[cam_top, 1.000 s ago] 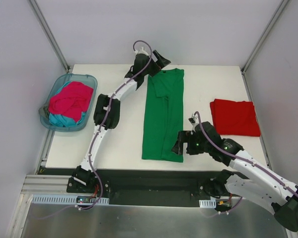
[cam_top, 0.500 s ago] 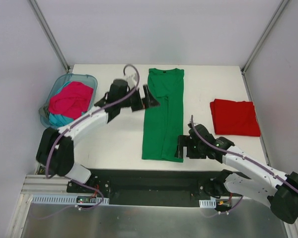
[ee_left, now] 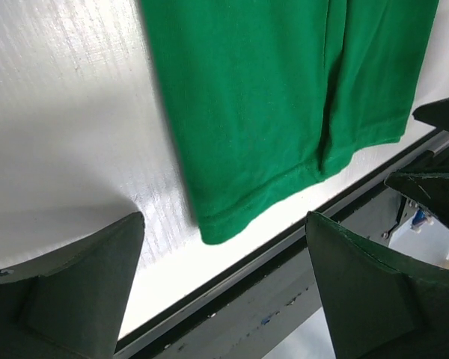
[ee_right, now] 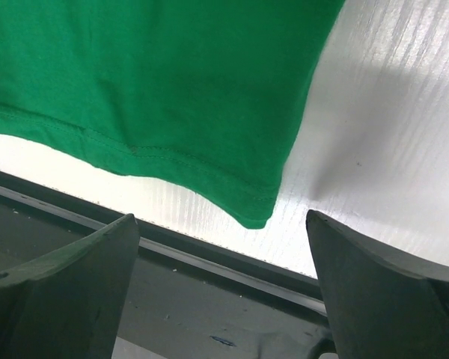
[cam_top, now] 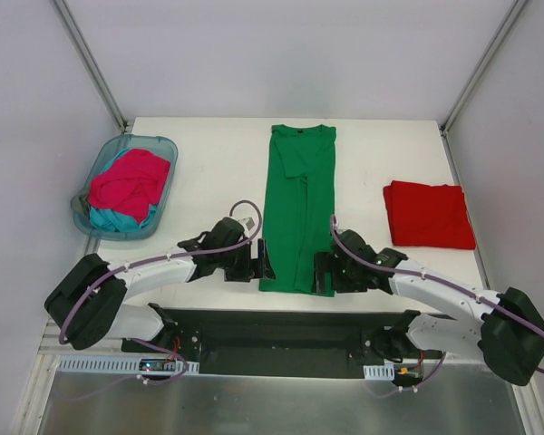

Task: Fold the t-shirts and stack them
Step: Grab the bottom of the folded rectangular tshirt with both arms

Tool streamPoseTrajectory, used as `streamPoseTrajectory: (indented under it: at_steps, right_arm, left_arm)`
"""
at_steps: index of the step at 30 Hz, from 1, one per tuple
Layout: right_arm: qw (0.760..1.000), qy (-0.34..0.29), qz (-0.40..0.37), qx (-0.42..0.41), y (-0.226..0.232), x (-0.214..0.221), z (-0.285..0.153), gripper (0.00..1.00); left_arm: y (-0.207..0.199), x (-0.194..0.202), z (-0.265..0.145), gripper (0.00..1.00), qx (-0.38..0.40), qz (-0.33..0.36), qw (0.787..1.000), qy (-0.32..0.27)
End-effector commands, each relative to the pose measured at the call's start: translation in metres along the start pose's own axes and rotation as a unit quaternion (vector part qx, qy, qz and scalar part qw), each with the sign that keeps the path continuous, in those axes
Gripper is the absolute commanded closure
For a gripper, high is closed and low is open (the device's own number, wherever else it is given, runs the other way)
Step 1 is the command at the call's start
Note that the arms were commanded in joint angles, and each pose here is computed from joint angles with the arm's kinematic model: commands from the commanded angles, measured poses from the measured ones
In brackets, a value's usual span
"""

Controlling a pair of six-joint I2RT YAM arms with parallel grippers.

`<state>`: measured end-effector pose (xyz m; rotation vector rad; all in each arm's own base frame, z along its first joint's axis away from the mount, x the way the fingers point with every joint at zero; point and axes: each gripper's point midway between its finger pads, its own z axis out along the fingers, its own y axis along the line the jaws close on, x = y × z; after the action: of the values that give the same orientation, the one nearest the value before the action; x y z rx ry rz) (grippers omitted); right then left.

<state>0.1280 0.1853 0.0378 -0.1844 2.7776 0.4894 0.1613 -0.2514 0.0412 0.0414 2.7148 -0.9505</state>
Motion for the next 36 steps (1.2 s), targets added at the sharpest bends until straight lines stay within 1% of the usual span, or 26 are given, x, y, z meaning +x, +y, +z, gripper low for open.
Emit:
streamPoseTrajectory:
  at_steps: [1, 3, 4, 6, 8, 10, 15, 16, 18, 19, 21, 22, 25, 27, 28, 31, 33, 36]
  right_arm:
    - [1.0, -0.001, 0.007, 0.014, -0.003, 0.0, 0.006, 0.07]
    - [1.0, 0.0, 0.005, 0.015, -0.003, 0.0, 0.009, 0.09]
    - [1.0, -0.01, 0.004, 0.027, -0.007, -0.004, 0.01, 0.11]
    - [0.999, -0.009, 0.006, 0.036, -0.009, -0.006, 0.012, 0.14]
    - [0.999, -0.009, 0.009, 0.043, -0.009, -0.007, 0.013, 0.16]
    - [0.999, -0.007, 0.013, 0.049, -0.011, -0.007, 0.015, 0.22]
    - [0.999, 0.004, 0.013, 0.048, -0.01, -0.003, 0.018, 0.29]
    - [0.999, 0.005, 0.013, 0.046, -0.009, -0.003, 0.019, 0.3]
    - [0.999, 0.008, 0.014, 0.045, -0.008, -0.002, 0.019, 0.35]
    - [0.999, 0.007, 0.016, 0.045, -0.008, -0.002, 0.019, 0.35]
    - [0.999, 0.009, 0.016, 0.045, -0.009, 0.0, 0.019, 0.4]
    - [0.999, 0.008, 0.016, 0.046, -0.01, 0.0, 0.019, 0.4]
    - [0.999, 0.009, 0.013, 0.051, -0.012, 0.0, 0.02, 0.45]
    - [0.998, 0.014, 0.011, 0.056, -0.013, 0.002, 0.02, 0.5]
    - [0.998, 0.016, 0.011, 0.061, -0.015, 0.003, 0.02, 0.53]
    - [0.997, 0.026, 0.012, 0.075, -0.021, 0.009, 0.018, 0.61]
    - [0.995, 0.032, 0.017, 0.095, -0.031, 0.014, 0.015, 0.62]
    - [0.994, 0.034, 0.022, 0.104, -0.038, 0.02, 0.011, 0.68]
  left_arm:
    - [0.01, 0.004, 0.009, 0.14, -0.052, 0.011, 0.999, -0.008]
    - [0.013, 0.011, 0.013, 0.17, -0.077, 0.02, 0.997, 0.006]
    - [0.017, 0.013, 0.015, 0.19, -0.093, 0.022, 0.995, 0.01]
    - [0.019, 0.018, 0.019, 0.29, -0.103, 0.023, 0.994, 0.019]
    - [0.02, 0.022, 0.021, 0.37, -0.109, 0.021, 0.993, 0.028]
    - [0.026, 0.027, 0.02, 0.44, -0.122, 0.017, 0.992, 0.031]
    - [0.044, 0.039, 0.016, 0.5, -0.156, 0.009, 0.987, 0.043]
    - [0.045, 0.041, 0.016, 0.52, -0.157, 0.009, 0.986, 0.046]
    - [0.043, 0.044, 0.015, 0.54, -0.155, 0.008, 0.986, 0.054]
    - [0.043, 0.048, 0.015, 0.55, -0.154, 0.011, 0.986, 0.06]
    - [0.042, 0.053, 0.016, 0.6, -0.152, 0.013, 0.986, 0.07]
    - [0.042, 0.056, 0.016, 0.62, -0.151, 0.014, 0.986, 0.075]
    - [0.043, 0.058, 0.017, 0.74, -0.157, 0.015, 0.985, 0.077]
    - [0.046, 0.057, 0.018, 0.94, -0.165, 0.014, 0.983, 0.074]
    - [0.047, 0.056, 0.018, 1.0, -0.167, 0.01, 0.983, 0.072]
    - [0.052, 0.056, 0.018, 1.0, -0.177, 0.005, 0.982, 0.066]
    - [0.054, 0.058, 0.017, 1.0, -0.179, 0.0, 0.981, 0.067]
    - [0.058, 0.061, 0.016, 1.0, -0.185, -0.003, 0.98, 0.069]
